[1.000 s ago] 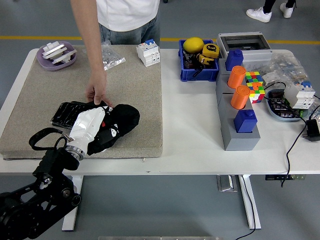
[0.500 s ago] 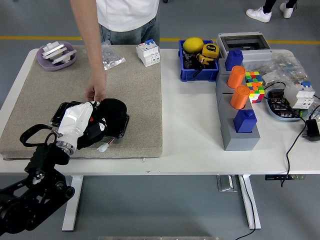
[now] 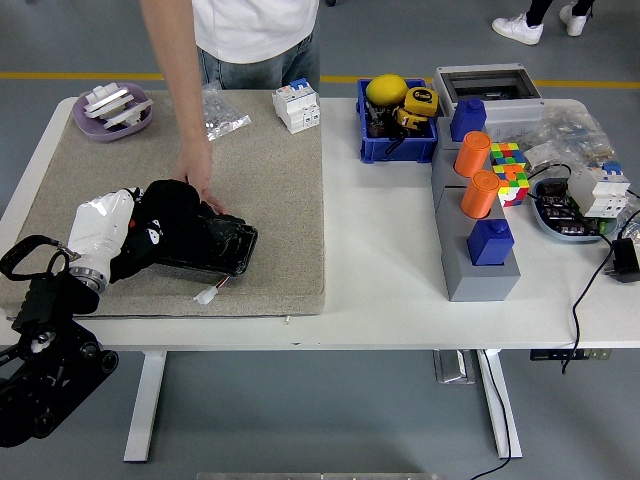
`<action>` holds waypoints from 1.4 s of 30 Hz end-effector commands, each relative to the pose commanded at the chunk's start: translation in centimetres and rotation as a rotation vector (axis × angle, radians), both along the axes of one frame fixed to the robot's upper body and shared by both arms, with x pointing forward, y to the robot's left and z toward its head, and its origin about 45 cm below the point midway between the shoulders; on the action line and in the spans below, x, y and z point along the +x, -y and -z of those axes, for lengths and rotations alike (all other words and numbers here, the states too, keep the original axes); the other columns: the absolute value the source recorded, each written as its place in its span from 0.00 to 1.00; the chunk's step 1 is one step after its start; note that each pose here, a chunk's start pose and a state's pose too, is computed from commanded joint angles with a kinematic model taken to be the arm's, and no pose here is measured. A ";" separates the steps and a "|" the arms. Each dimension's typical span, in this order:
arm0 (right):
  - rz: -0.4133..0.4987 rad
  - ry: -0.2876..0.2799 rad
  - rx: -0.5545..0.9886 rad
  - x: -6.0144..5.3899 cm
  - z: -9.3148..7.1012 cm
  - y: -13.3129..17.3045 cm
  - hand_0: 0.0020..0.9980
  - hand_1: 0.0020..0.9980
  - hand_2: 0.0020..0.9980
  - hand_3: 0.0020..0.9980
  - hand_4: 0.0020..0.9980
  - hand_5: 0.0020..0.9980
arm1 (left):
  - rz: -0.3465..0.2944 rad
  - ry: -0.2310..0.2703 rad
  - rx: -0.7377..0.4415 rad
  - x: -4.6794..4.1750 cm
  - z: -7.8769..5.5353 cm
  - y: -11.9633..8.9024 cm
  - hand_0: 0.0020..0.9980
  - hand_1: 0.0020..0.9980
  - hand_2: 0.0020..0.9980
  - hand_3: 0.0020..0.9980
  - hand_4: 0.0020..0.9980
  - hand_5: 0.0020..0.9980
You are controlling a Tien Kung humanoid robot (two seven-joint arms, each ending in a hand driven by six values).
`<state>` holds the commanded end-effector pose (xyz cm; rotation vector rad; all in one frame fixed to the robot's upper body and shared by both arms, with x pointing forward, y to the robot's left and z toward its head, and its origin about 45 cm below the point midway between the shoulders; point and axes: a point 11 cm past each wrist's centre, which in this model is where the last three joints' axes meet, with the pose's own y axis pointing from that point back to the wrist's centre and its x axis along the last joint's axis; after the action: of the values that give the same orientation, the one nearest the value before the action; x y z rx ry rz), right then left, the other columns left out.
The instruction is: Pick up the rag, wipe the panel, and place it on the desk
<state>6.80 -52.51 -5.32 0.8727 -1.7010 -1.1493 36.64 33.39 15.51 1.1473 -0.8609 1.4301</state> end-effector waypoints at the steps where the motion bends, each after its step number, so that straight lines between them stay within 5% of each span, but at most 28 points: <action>1: 0.001 0.000 0.000 0.0 0.0 0.0 0.78 0.48 0.68 0.63 1.00 0.54 | -0.014 0.000 -0.001 0.06 0.0 -0.5 0.22 0.19 0.54 0.53 0.18 0.00; 21: 0.001 0.004 0.002 0.2 0.0 -0.1 0.78 0.48 0.68 0.63 1.00 0.54 | -0.186 0.042 0.099 1.57 -1.9 -8.3 0.22 0.19 0.54 0.53 0.19 0.00; 31: -0.004 0.005 0.004 0.5 0.0 -0.3 0.78 0.48 0.68 0.63 1.00 0.54 | -0.141 0.061 0.075 2.62 -1.6 -9.4 0.24 0.20 0.54 0.53 0.21 0.00; 32: -0.004 0.006 0.003 0.6 0.0 -0.3 0.78 0.47 0.68 0.63 1.00 0.54 | -0.136 0.056 0.072 2.69 -1.5 -9.5 0.35 0.44 0.56 0.56 0.40 0.00; 37: -0.004 0.007 0.001 0.7 0.0 -0.2 0.78 0.47 0.68 0.63 1.00 0.54 | -0.120 0.029 0.071 2.85 -1.2 -10.0 0.35 0.44 0.56 0.56 0.40 0.00; 38: -0.004 0.007 0.001 0.7 0.0 -0.2 0.78 0.47 0.68 0.63 1.00 0.54 | -0.118 0.026 0.073 2.86 -1.1 -10.1 0.52 0.58 0.58 0.57 0.54 0.04; 42: -0.001 0.008 0.001 0.6 0.0 -0.2 0.78 0.47 0.68 0.63 1.00 0.54 | -0.115 0.008 0.085 2.83 -0.9 -10.5 0.52 0.58 0.58 0.57 0.54 0.04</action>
<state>7.45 -52.27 -5.32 0.8794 -1.7072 -1.1474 39.47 43.89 16.37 1.2738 -0.8805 1.5040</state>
